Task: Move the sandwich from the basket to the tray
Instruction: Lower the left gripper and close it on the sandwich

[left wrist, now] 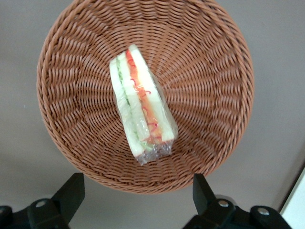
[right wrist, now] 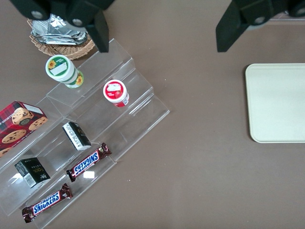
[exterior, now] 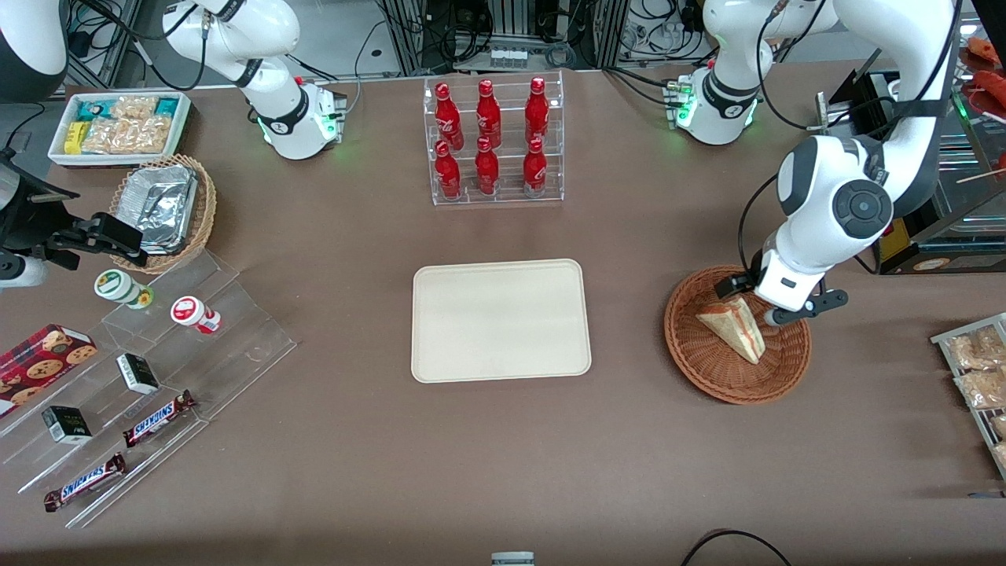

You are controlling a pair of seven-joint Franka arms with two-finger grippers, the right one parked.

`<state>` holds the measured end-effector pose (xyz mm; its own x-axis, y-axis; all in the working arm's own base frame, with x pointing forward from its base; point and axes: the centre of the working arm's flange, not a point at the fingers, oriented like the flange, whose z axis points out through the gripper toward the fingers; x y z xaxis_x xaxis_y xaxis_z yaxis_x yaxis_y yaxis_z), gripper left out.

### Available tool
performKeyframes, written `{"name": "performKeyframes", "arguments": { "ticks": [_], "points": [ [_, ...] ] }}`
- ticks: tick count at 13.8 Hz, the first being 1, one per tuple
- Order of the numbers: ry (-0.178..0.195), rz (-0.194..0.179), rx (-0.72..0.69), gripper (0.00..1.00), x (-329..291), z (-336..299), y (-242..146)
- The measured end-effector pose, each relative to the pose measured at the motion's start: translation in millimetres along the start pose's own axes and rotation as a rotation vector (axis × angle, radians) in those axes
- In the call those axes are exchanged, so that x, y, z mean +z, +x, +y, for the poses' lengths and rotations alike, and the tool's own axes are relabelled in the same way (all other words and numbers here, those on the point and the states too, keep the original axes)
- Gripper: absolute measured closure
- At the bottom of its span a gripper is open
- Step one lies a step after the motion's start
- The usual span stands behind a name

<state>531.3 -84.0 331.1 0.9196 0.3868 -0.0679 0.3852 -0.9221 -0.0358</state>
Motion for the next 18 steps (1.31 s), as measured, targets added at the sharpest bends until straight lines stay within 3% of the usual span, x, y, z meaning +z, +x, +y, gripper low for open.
{"name": "performKeyframes", "arguments": {
  "ticks": [3, 5, 18],
  "points": [
    [-0.026, 0.025, -0.27, 0.0, 5.7, 3.4, 5.2],
    [-0.027, 0.02, -0.328, 0.0, 13.0, 4.2, 6.6],
    [-0.025, -0.003, -0.365, 0.04, 71.9, 2.0, 19.6]
  ]
}}
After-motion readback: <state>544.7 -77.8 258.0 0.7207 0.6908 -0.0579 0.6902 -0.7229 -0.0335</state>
